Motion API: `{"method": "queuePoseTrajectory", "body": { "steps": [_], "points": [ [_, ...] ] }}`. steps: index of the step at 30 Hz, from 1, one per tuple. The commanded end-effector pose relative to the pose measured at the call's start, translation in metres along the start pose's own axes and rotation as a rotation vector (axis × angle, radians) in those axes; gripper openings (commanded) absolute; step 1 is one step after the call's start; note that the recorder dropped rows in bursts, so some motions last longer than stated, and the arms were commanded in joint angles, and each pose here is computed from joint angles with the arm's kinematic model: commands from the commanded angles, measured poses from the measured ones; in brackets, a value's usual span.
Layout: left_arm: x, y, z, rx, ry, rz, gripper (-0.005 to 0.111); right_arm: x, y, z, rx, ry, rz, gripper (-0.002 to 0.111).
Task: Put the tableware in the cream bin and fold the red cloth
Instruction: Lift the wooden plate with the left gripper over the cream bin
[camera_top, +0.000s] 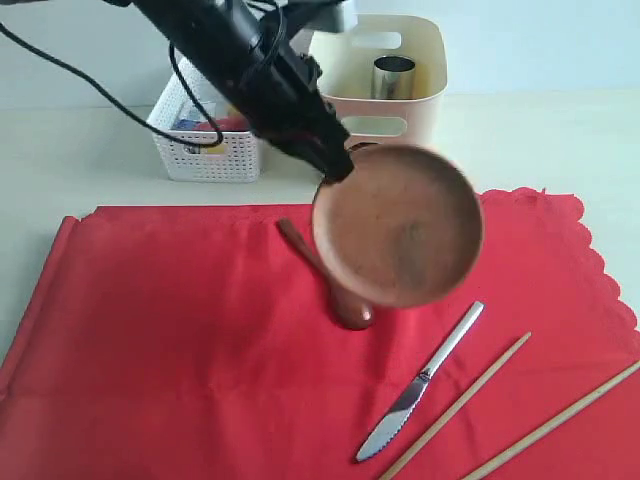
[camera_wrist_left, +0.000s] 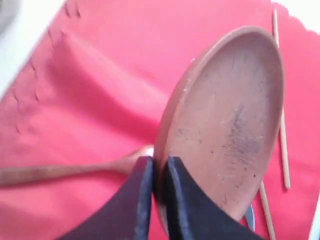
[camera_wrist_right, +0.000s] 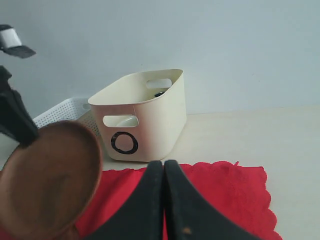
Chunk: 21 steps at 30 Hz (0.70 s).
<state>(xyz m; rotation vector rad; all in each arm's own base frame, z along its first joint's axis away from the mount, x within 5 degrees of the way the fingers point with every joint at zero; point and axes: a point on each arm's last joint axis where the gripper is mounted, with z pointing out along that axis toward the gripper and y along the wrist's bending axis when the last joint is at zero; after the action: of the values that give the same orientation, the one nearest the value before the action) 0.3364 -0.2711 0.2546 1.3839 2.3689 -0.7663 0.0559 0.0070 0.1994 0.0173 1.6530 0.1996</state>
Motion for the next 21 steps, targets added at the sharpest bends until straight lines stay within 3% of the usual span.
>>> {"method": "queuePoseTrajectory", "body": {
  "steps": [1, 9, 14, 21],
  "points": [
    [-0.029, 0.013, -0.026, -0.086, -0.285, -0.109, 0.000, 0.000, 0.000, 0.000, -0.001, -0.010, -0.008, 0.000],
    [-0.047, 0.062, -0.065, -0.181, -0.741, -0.418, 0.000, 0.000, 0.000, 0.000, -0.001, -0.010, -0.008, 0.000],
    [-0.045, 0.089, -0.048, -0.294, -0.823, -0.507, 0.000, 0.000, 0.000, 0.000, -0.001, -0.010, -0.008, 0.000],
    [-0.036, 0.117, -0.021, -0.373, -0.864, -0.623, 0.000, 0.000, 0.000, 0.000, -0.001, -0.010, -0.008, 0.000]
  ]
}}
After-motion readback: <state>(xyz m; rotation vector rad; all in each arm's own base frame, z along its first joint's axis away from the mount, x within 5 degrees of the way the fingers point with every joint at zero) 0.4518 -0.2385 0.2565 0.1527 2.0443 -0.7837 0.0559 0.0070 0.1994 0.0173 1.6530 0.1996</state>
